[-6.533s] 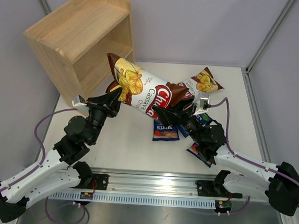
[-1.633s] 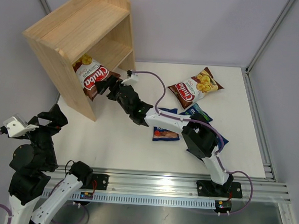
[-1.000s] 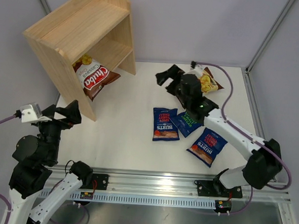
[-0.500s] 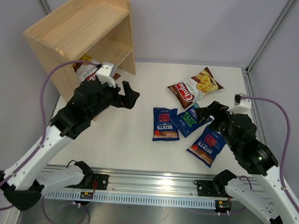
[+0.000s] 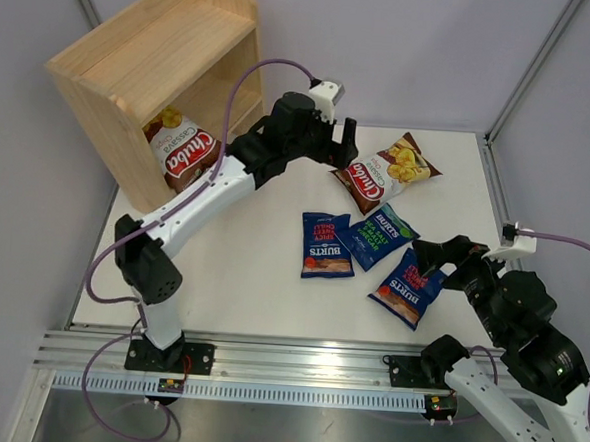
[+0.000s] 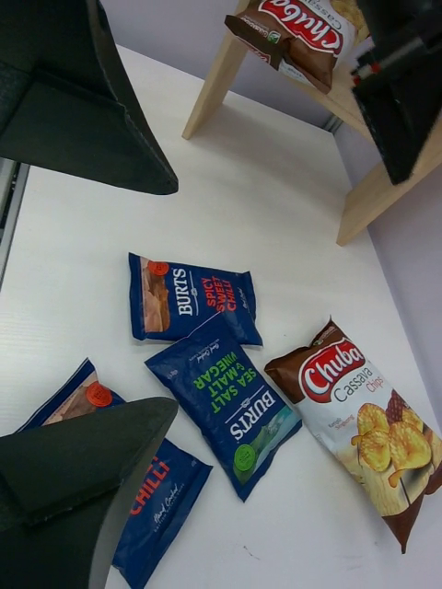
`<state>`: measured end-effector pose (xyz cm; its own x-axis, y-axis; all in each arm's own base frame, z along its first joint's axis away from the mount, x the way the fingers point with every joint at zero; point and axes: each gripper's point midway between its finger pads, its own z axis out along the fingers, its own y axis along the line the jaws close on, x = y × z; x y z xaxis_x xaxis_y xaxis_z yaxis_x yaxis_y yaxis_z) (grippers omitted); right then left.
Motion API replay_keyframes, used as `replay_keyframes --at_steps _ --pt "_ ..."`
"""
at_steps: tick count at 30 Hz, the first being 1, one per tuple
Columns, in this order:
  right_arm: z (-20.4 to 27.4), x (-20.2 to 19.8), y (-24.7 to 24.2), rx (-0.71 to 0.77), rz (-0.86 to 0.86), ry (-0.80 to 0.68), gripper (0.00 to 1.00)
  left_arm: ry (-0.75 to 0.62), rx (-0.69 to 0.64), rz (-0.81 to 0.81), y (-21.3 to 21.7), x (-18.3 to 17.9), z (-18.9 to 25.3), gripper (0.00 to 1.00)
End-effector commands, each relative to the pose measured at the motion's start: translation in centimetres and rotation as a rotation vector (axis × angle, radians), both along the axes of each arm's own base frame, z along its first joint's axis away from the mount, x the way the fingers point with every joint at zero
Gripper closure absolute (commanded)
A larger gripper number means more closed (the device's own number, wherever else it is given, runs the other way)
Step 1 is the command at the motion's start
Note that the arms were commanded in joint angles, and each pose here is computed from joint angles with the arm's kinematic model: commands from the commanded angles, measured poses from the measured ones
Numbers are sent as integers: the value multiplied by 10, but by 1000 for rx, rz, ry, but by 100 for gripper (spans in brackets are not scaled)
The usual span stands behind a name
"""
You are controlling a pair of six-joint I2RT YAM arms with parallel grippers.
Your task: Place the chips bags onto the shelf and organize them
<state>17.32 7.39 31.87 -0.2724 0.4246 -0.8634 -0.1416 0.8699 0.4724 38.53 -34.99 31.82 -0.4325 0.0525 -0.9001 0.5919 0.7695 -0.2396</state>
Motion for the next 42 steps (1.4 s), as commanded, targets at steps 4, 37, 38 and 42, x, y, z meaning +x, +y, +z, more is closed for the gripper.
replay_keyframes --at_steps 4,37,38,42 --pt "-1 -11 0 -30 49 0 0 -115 -25 -61 -52 59 14 1" --pt "-3 -36 29 104 244 -54 0 364 -278 -51 -83 175 -224 1" --pt "-3 -37 29 104 245 -53 1 363 -271 -48 -81 175 -227 1" --pt "-1 -40 25 111 241 -68 0 400 -263 -67 -82 170 -241 1"
